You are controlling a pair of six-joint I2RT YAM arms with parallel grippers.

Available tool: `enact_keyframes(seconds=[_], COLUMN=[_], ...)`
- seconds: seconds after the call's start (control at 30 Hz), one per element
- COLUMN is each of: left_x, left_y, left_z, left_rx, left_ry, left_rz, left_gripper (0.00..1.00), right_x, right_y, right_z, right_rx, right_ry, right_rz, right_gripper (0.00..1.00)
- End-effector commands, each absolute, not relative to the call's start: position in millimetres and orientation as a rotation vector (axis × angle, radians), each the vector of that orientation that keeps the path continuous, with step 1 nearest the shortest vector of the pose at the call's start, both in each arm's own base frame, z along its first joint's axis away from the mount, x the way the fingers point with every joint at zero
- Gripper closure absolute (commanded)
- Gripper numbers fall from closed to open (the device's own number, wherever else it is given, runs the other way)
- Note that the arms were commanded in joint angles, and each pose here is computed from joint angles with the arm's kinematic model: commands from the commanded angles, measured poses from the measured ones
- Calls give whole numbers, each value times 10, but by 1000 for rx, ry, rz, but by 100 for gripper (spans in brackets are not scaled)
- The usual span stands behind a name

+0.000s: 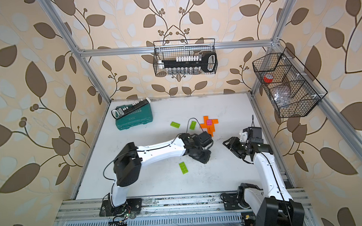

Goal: Assemble a small pinwheel with lego
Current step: Pick up the lego brick from the center of the board.

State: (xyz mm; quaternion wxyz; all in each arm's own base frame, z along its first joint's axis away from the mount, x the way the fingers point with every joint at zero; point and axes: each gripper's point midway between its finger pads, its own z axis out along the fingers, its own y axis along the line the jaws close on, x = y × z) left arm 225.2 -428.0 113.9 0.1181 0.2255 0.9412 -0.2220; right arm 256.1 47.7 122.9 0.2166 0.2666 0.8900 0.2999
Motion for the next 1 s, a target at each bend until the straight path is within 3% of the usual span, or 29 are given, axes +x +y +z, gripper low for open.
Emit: enact_keyframes(seconds=[0.0, 0.17, 0.37, 0.6, 0.77, 0.97], left_x=[2396, 2545, 2542, 2315, 2233, 2201], left_y=[-4175, -3697, -3276, -3185, -3169, -3163], left_z=[1829, 2344, 3073, 3602, 3785, 3851], left_rx=[511, 353, 292, 396, 431, 451], left_ry=[2611, 2469, 2171, 1940, 1870, 1836], left_rz=[-945, -1175, -1523, -1719, -1773, -1799], left_gripper=[87, 87, 88, 88, 88, 88], right_x=[2752, 2886, 2935, 2868, 2773, 2670], right_y=[846, 1400, 1943, 2436, 2613, 2649], right_z=[1534, 2119, 2874, 3604, 3853, 3899], right_rx=[607, 332, 67, -163, -242, -263], right_ry=[2343, 2170, 1940, 1753, 1688, 1666], right_rz=[988, 1224, 1500, 1702, 1776, 1837], right_gripper=[39, 29, 28, 28, 28, 36])
